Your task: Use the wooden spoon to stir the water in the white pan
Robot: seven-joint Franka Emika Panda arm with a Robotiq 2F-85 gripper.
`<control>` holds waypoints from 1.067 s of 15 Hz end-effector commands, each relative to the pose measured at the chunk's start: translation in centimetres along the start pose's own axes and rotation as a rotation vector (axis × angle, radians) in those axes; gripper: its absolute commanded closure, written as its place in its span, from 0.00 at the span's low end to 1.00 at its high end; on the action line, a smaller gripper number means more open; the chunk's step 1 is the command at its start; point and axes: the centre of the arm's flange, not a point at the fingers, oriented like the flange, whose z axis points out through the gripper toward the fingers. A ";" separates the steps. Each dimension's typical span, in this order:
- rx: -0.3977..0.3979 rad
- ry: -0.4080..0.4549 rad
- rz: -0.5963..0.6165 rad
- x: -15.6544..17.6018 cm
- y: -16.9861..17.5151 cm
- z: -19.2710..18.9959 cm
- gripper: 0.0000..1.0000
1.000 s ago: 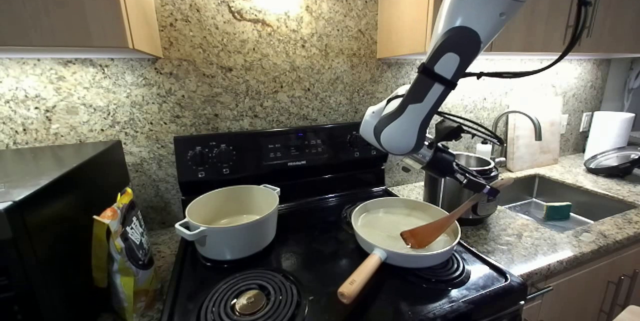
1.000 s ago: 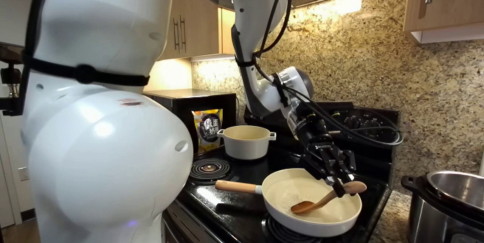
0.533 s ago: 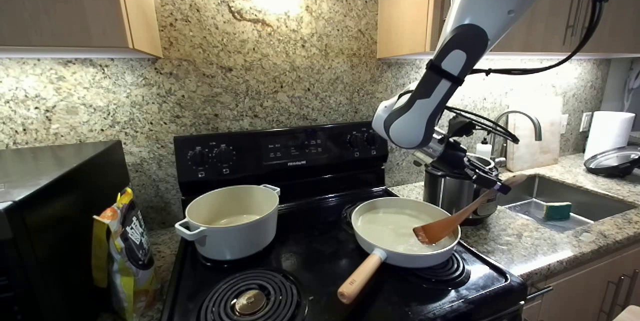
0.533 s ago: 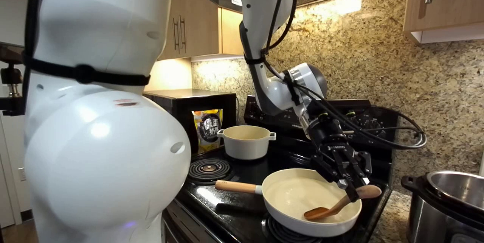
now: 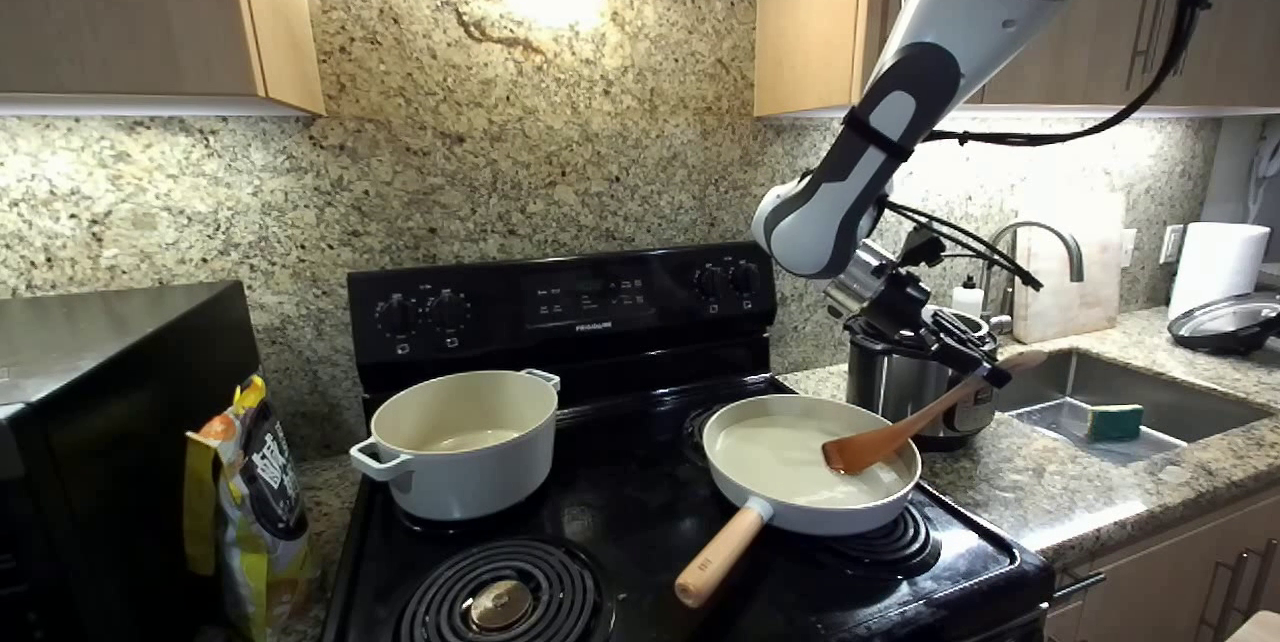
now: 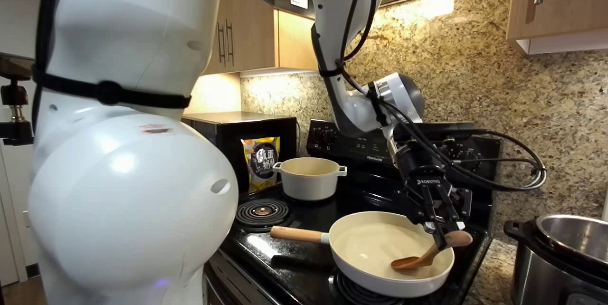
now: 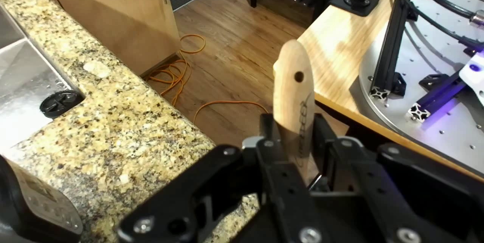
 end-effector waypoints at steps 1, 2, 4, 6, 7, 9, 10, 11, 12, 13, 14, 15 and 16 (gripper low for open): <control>0.043 0.003 0.072 0.7 0.2 -1.2 0.93; 0.041 0.002 0.088 1.0 0.2 -1.4 0.93; 0.029 -0.010 0.111 2.2 -0.1 -2.0 0.93; 0.013 -0.025 0.112 3.3 -0.5 -2.5 0.93; 0.003 -0.036 0.102 3.9 -0.8 -2.7 0.93; -0.014 -0.052 0.064 4.9 -1.3 -3.2 0.93; -0.022 -0.056 0.048 5.3 -1.5 -3.4 0.93; -0.029 -0.061 0.033 5.7 -1.8 -3.6 0.93; -0.037 -0.063 0.015 6.1 -2.0 -3.8 0.93; -0.045 -0.067 0.007 6.4 -2.3 -3.9 0.93; -0.054 -0.070 -0.018 6.8 -2.5 -4.0 0.93; -0.065 -0.072 -0.052 7.1 -2.9 -4.1 0.93; -0.077 -0.073 -0.077 7.5 -3.2 -4.1 0.93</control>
